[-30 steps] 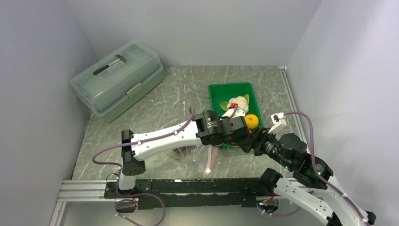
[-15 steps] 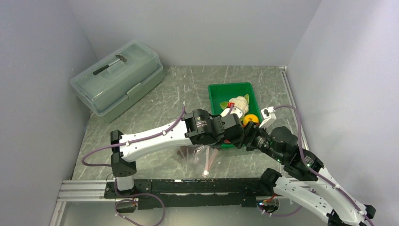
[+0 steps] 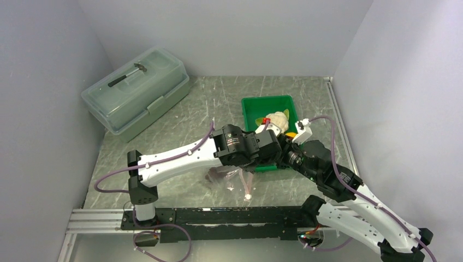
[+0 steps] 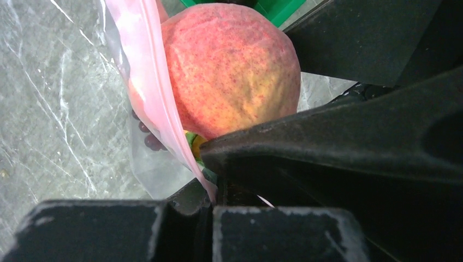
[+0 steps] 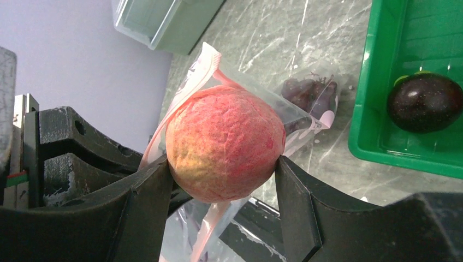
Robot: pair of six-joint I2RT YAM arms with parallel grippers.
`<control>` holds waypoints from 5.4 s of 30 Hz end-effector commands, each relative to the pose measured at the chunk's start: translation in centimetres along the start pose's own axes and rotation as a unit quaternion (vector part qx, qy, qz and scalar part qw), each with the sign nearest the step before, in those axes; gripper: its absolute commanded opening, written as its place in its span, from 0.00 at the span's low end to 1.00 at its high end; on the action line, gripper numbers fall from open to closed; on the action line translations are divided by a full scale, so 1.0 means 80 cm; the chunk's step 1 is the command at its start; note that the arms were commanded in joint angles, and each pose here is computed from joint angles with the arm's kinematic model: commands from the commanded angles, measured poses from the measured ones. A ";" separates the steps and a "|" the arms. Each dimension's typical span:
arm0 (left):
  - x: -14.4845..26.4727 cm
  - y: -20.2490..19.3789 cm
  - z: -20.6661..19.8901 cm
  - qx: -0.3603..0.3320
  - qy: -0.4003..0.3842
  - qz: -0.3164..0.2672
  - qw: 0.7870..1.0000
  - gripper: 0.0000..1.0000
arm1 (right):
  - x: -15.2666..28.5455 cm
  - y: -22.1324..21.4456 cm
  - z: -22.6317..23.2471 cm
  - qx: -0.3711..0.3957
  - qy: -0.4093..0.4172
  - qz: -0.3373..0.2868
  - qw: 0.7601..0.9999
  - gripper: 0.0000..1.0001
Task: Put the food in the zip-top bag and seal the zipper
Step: Place the fake fruit in the zipper food storage bag, then adjust the zipper food storage bag at the center of the board.
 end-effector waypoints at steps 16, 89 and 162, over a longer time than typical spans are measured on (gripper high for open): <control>0.067 0.034 0.001 0.025 -0.068 -0.091 0.993 0.08 | -0.063 0.003 0.009 0.006 -0.035 0.010 0.999 0.09; 0.079 0.035 0.071 0.047 0.084 -0.121 0.988 0.09 | -0.064 -0.020 0.119 0.097 0.147 -0.033 0.984 0.70; 0.092 0.047 0.138 0.131 0.028 -0.144 0.980 0.07 | -0.087 -0.003 0.116 -0.017 0.003 -0.032 0.999 0.36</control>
Point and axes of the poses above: each gripper's point midway between its finger pads, its own x axis back along the fingers, its own z axis along the line the jaws close on, y = z × x, the point moved 7 cm from there along x, back along the fingers, and after that the axes turned 13 degrees about x, right-handed, at the moved point
